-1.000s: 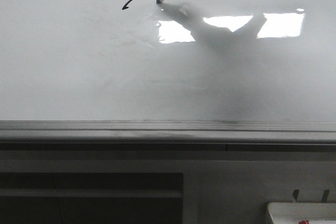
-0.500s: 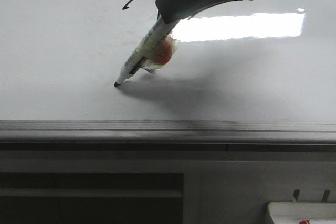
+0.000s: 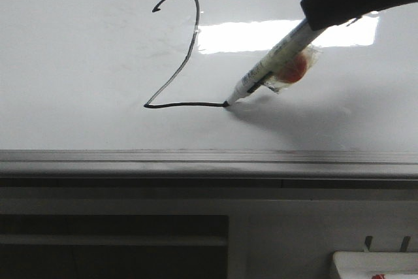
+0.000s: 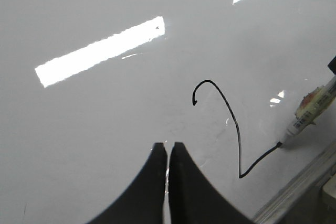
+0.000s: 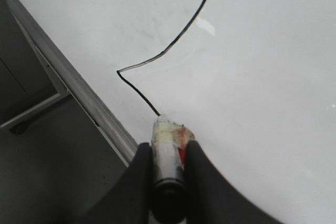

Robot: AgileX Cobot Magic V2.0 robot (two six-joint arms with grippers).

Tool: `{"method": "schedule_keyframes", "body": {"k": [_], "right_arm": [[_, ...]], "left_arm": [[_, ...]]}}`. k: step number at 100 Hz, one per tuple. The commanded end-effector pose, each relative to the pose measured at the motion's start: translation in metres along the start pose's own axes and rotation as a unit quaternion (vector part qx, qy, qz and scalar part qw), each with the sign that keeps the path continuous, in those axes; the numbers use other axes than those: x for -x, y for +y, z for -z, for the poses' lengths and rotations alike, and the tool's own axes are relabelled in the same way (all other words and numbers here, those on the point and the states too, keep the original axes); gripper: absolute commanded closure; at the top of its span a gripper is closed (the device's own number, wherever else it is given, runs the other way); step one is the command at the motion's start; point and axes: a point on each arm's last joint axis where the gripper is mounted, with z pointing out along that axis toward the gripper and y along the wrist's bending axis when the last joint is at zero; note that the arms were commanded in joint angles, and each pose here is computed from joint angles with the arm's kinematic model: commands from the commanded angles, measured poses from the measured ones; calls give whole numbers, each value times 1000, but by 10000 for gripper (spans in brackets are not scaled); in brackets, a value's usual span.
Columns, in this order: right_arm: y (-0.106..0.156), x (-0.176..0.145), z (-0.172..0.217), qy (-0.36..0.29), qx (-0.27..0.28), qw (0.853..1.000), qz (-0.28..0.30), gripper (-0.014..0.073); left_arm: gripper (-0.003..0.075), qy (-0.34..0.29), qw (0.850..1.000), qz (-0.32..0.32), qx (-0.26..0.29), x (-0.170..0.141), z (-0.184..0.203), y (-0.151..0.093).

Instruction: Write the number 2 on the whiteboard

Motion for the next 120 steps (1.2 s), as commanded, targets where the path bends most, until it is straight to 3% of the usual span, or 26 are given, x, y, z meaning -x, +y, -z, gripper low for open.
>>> {"method": "schedule_keyframes", "body": {"k": [1,14,27,34,43,54,83,120], "right_arm": [[-6,12,5,-40,-29,999,9,656],[7,21,7,-48,4,998,30,655],[32,36,9,-75,51,990,107,655],[44,45,6,-86,74,985,129,656],[55,55,-3,-84,94,981,151,656],[61,65,-19,-76,104,978,166,656],[74,85,-35,-82,123,973,175,656],[85,91,-31,-97,135,967,194,656]], "left_arm": [[741,-55,998,-11,-16,17,1,-1],[740,-67,997,-17,-26,19,-1,-3],[724,-72,996,-32,-53,14,-9,-10],[654,-84,990,-73,-82,12,-15,-17],[507,-86,981,-120,-124,7,-26,-27],[380,-46,982,-123,-137,-3,-39,-30],[375,14,980,-135,-143,-18,-54,-32],[375,22,974,-168,-148,-22,-54,-32]]}}
